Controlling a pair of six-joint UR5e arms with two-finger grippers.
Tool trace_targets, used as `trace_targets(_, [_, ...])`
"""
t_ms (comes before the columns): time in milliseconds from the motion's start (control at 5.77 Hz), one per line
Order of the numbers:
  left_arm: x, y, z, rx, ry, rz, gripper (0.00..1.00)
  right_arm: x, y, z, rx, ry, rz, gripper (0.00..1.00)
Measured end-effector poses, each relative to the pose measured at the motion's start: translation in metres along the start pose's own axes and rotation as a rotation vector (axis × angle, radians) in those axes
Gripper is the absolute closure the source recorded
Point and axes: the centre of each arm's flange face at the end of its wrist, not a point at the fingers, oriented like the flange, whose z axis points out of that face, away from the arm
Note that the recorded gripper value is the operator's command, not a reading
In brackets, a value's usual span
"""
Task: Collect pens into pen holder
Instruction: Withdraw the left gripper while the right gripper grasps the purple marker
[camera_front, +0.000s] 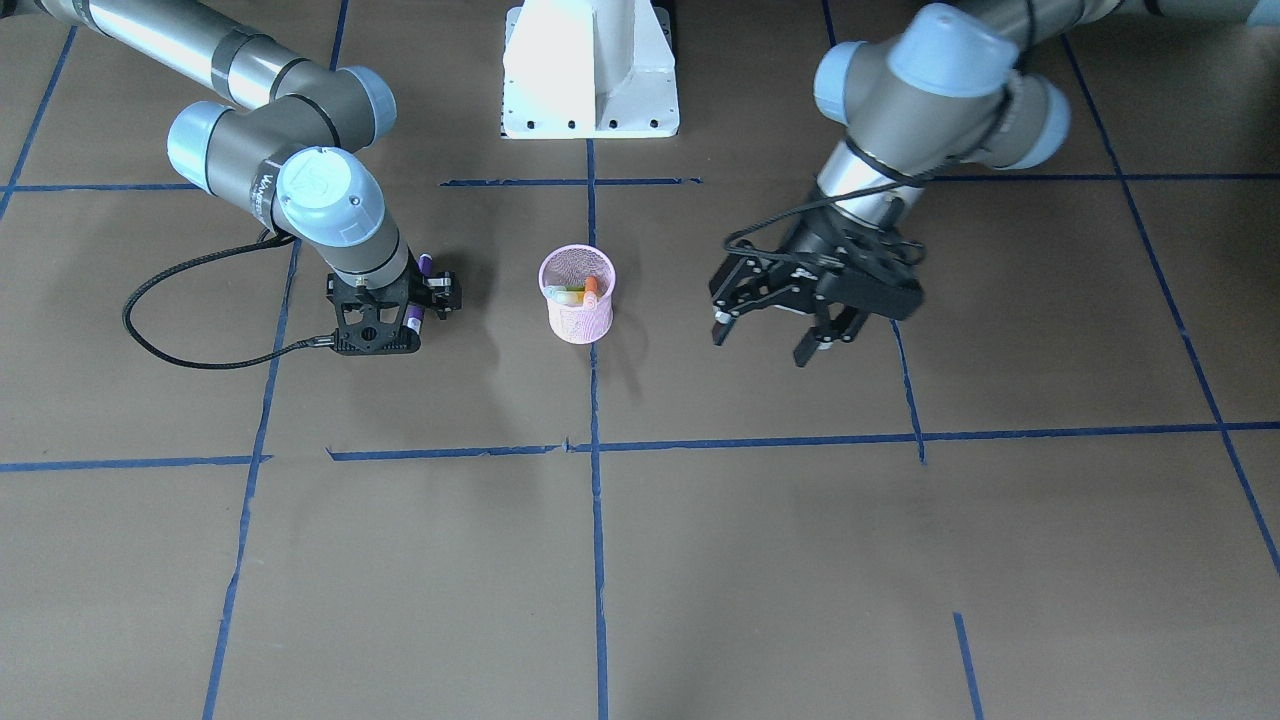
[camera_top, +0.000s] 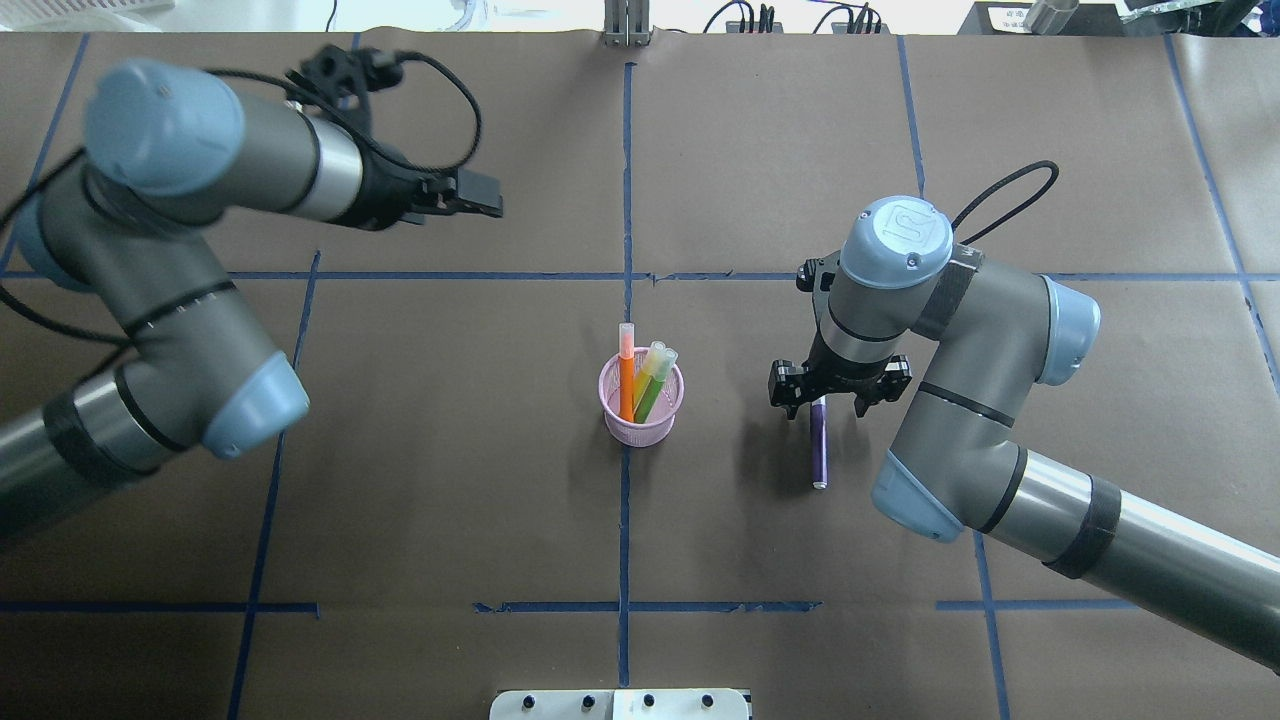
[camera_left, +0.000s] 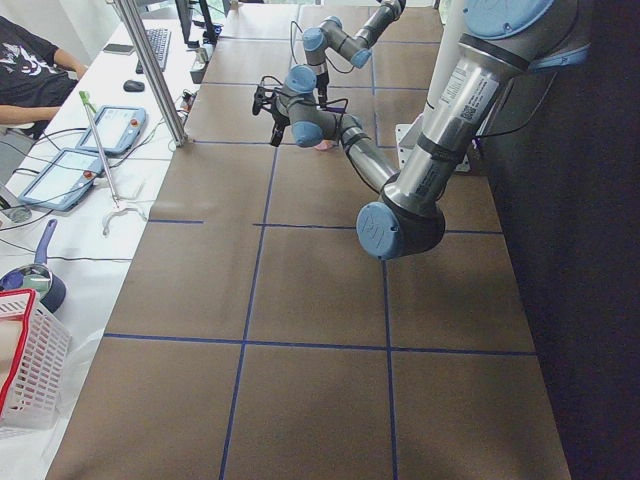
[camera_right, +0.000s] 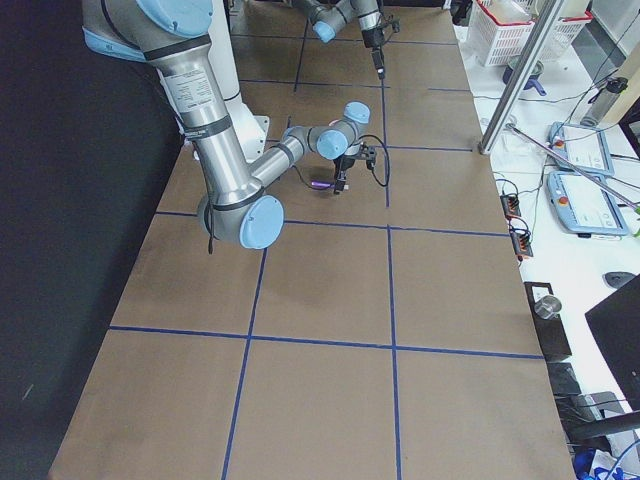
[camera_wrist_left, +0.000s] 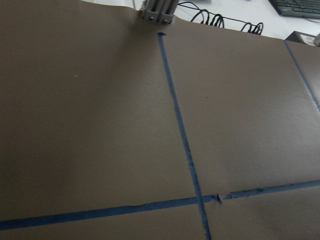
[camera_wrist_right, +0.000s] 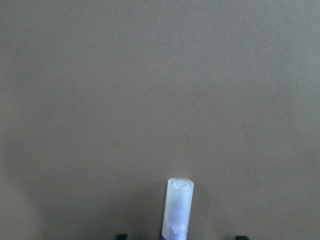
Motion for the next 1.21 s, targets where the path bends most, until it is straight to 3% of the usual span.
trace_targets(173, [-0.037,-0.028,-0.028,-0.057,-0.006,-0.010,0.00,0.000,0.000,0.001,-0.005,0.000,0.001,0.66])
trace_targets(520, [-0.083,-0.057,-0.064,-0.090,-0.010,-0.005,0.00,-0.002,0.001,-0.001,-0.009,-0.008,-0.001,0.89])
trace_targets(867, [-0.102,-0.068,-0.081,-0.089,-0.009,-0.008,0.00,-0.008,0.001,-0.005,-0.006,-0.018,-0.008,1.00])
trace_targets(1213, [-0.171,-0.090,-0.121,-0.112,-0.008,0.000,0.00,-0.014,0.001,-0.010,0.004,-0.028,-0.016,1.00])
